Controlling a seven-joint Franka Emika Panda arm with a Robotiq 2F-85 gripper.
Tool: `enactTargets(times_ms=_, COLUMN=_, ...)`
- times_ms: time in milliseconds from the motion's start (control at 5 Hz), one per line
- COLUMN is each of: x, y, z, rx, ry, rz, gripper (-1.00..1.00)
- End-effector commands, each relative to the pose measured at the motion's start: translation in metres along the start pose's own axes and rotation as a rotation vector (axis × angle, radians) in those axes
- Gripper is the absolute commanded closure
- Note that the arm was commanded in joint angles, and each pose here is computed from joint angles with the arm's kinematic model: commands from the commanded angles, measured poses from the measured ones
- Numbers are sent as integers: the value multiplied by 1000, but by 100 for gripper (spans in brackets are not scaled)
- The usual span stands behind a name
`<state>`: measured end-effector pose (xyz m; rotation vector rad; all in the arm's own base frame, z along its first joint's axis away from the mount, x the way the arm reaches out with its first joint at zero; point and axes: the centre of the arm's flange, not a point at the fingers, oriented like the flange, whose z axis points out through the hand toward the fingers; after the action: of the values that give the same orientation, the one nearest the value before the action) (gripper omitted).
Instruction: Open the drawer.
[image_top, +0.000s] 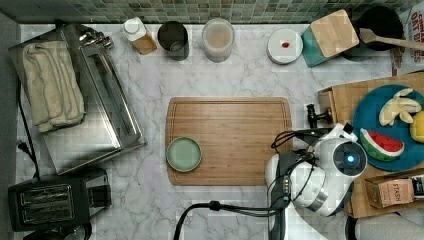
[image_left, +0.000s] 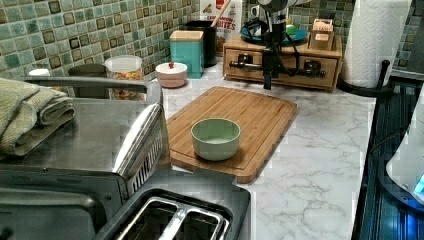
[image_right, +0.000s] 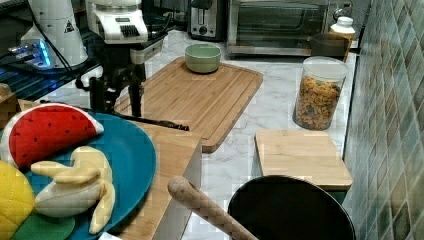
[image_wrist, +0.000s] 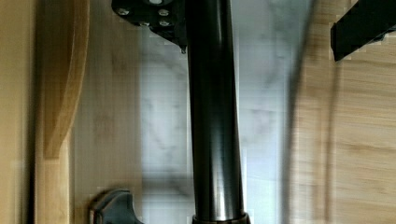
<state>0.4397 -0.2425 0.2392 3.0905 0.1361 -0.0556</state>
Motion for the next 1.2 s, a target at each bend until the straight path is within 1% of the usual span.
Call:
enactTargets(times_ms=200, x=3, y=-246, z=-1, rx=122, ry=-62, rz=-195, gripper=-100)
enactTargets(times_ms=400, x=-3, y=-268, z=-15, rx=104, ry=-85, rz=-182, gripper=-100)
enactTargets(times_ms=600, x=1, y=-271, z=-19, rx=100, ry=-88, rz=-221, gripper=-100)
enactTargets(times_ms=800, x=6, y=-271, z=-23, rx=116, ry=-53, rz=-221, gripper=-100)
enactTargets(times_ms=1200, x=6, y=-271, z=-23, rx=116, ry=-53, rz=-221, gripper=-100)
